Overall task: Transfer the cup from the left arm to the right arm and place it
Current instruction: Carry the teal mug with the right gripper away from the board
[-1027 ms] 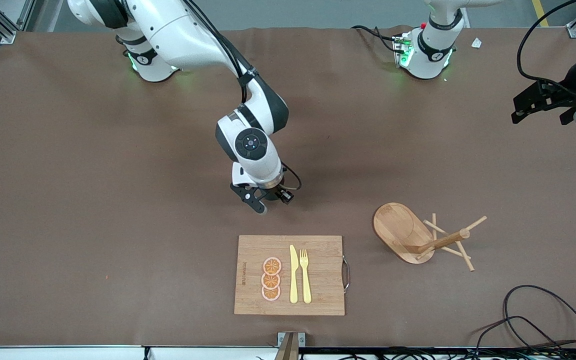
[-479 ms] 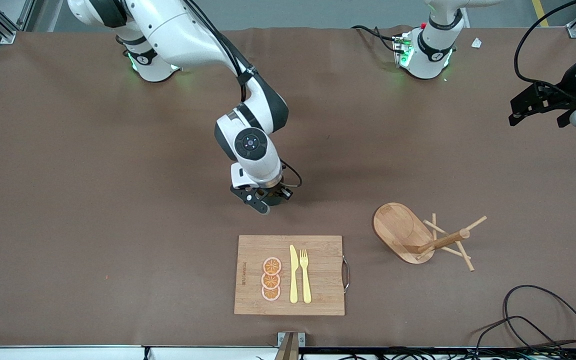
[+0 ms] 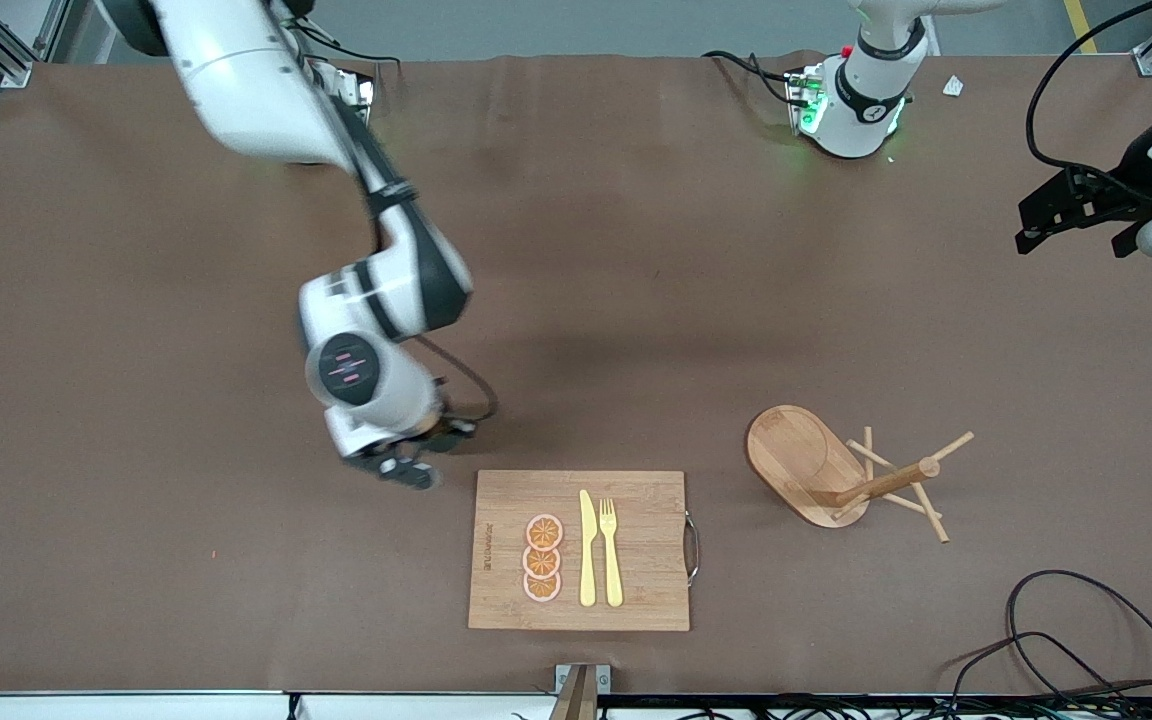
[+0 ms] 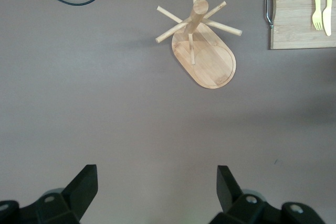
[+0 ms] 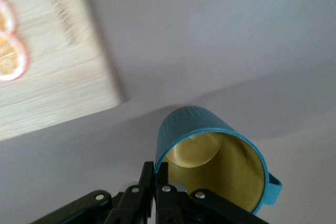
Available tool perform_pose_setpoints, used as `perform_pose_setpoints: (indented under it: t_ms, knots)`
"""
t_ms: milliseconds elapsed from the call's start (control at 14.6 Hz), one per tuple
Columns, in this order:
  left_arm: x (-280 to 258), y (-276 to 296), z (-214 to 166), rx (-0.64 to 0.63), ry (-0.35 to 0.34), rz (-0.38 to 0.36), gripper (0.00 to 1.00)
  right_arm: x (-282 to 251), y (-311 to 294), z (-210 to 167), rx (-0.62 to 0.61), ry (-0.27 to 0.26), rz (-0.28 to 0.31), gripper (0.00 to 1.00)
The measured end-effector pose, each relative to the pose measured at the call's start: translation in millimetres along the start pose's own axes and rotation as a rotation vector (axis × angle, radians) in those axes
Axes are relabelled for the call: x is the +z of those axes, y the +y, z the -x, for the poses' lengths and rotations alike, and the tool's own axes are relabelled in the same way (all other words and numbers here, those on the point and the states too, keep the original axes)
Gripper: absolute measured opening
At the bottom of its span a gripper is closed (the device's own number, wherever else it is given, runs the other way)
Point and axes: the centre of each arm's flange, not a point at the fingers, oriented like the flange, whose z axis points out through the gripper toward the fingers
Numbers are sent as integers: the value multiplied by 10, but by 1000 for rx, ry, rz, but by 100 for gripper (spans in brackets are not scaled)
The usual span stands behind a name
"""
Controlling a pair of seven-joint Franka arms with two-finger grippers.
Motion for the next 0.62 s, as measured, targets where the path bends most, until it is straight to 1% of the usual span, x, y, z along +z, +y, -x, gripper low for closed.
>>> perform_pose_setpoints:
  t_ms: [137, 274, 479, 548, 616]
  knots:
    - [-1, 5, -1, 1, 1, 0, 100, -197, 609, -311, -56, -10, 9, 5]
    - [0, 12, -2, 2, 2, 0, 100, -238, 1057, -487, -55, -17, 28, 5]
    - [1, 15, -2, 3, 2, 0, 100, -53, 1499, -586, -13, -48, 64, 4]
    - [2, 15, -2, 3, 1, 0, 100, 34, 1644, -601, -5, -52, 72, 4]
    - [3, 15, -2, 2, 1, 0, 100, 112, 1765, -599, -9, -40, 72, 4]
